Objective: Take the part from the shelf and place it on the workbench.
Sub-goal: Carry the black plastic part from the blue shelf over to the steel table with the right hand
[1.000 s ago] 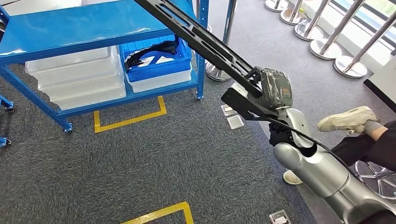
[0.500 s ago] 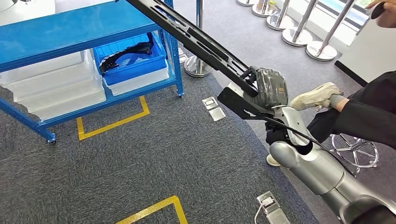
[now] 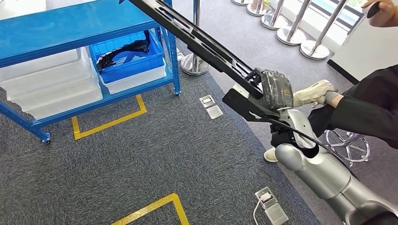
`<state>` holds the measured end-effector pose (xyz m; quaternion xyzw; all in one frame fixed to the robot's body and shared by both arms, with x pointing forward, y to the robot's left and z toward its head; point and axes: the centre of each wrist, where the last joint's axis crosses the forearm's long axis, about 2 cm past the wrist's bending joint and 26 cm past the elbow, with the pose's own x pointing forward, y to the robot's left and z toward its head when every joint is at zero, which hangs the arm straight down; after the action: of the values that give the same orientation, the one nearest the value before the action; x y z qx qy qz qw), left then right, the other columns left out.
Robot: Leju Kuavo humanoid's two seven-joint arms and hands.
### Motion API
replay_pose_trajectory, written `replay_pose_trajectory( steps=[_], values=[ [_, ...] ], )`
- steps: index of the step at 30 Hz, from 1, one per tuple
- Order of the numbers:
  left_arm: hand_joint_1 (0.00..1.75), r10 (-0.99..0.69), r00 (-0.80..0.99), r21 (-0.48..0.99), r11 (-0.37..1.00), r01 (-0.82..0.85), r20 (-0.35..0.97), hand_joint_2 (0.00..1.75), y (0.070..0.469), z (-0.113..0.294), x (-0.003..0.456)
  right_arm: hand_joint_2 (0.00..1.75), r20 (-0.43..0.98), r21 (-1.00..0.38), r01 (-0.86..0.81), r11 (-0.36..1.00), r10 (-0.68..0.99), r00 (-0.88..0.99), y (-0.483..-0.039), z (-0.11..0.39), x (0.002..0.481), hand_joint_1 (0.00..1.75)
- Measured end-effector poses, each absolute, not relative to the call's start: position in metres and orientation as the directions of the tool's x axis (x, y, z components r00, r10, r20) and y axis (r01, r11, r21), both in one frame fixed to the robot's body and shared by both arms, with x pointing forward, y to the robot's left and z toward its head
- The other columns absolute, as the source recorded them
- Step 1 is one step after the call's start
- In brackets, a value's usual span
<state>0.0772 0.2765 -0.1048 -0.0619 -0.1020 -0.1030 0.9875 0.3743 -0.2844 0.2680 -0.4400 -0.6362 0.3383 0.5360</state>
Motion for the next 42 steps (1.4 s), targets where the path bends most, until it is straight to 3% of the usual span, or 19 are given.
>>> replay_pose_trajectory(
  steps=[42],
  values=[
    [0.0,-0.188,0.956,-0.084,0.974,0.212,0.227,1.75,0.284,-0.105,0.076,1.75,0.403,-0.889,0.21,0.407,0.913,-0.064,-0.273,0.281,0.381,1.75]
  ],
)
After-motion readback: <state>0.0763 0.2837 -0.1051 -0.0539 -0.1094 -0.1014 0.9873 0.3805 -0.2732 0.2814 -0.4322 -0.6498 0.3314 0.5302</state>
